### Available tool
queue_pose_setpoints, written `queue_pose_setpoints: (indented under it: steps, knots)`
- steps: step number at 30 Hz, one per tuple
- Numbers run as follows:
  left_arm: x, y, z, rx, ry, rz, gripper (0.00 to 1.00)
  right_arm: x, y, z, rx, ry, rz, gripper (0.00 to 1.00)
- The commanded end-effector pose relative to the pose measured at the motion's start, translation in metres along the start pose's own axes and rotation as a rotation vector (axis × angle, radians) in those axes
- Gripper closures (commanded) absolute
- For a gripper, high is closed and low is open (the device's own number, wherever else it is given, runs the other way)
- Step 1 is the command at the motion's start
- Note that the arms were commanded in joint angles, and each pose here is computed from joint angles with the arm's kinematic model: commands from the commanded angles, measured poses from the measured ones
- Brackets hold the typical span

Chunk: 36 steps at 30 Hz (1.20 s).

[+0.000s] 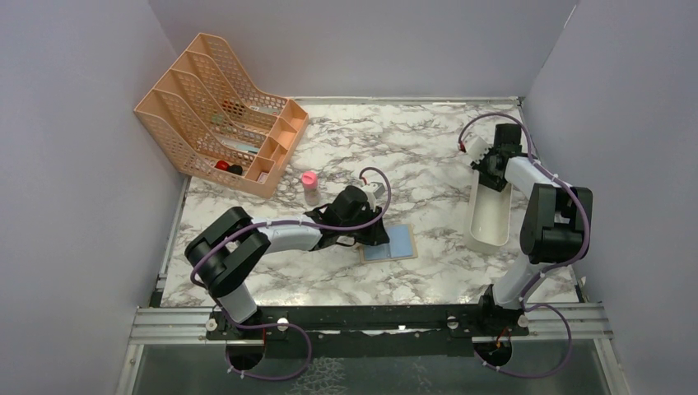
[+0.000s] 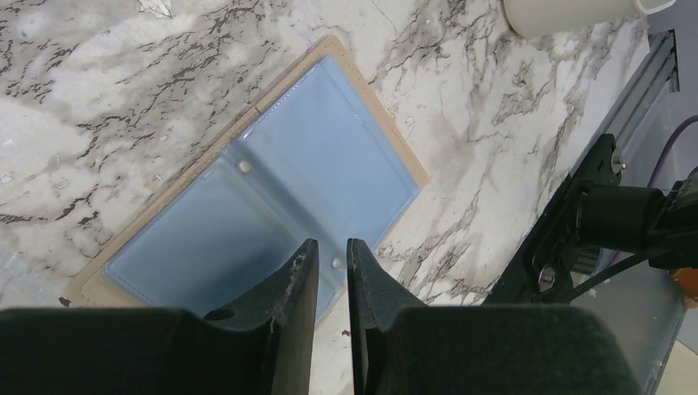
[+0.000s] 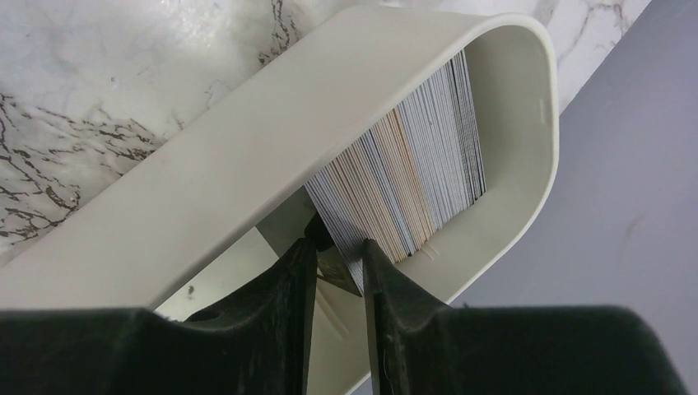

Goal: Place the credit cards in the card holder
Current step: Pick up the credit card from the storage box.

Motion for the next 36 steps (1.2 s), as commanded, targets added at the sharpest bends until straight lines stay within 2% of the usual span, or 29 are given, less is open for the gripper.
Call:
queue_pose_setpoints:
  steps: [1,12,19,21,25,28,36]
  knots:
    - [0.001,-0.008,-0.003,-0.055,-0.002,-0.001,0.77,0.013,-0.035,0.013,-0.127,-0.051,-0.041,0.72]
    - [0.001,-0.009,-0.002,-0.056,-0.008,-0.003,0.77,0.015,-0.044,0.024,-0.147,-0.045,-0.066,0.81]
    - [0.002,-0.011,-0.001,-0.064,-0.011,-0.006,0.77,0.014,-0.046,0.027,-0.162,-0.045,-0.082,0.92]
    - [0.003,-0.011,0.000,-0.065,-0.012,-0.005,0.77,0.014,-0.048,0.030,-0.170,-0.042,-0.090,0.99]
    - [0.000,-0.010,0.002,-0.061,-0.011,-0.001,0.77,0.021,-0.046,0.037,-0.151,-0.082,-0.100,0.99]
    - [0.000,-0.010,0.002,-0.061,-0.011,0.000,0.77,0.020,-0.031,0.043,-0.076,-0.081,-0.128,0.99]
    - [0.001,-0.010,0.003,-0.052,-0.010,-0.008,0.77,0.014,-0.022,0.044,-0.042,-0.035,-0.171,0.99]
Point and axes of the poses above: each gripper's point midway between its finger pads, its own z axis back along the fingers, its own y axis along the line the jaws close on, x = y × z, the point moved 1 cm from there along z, back along the fingers
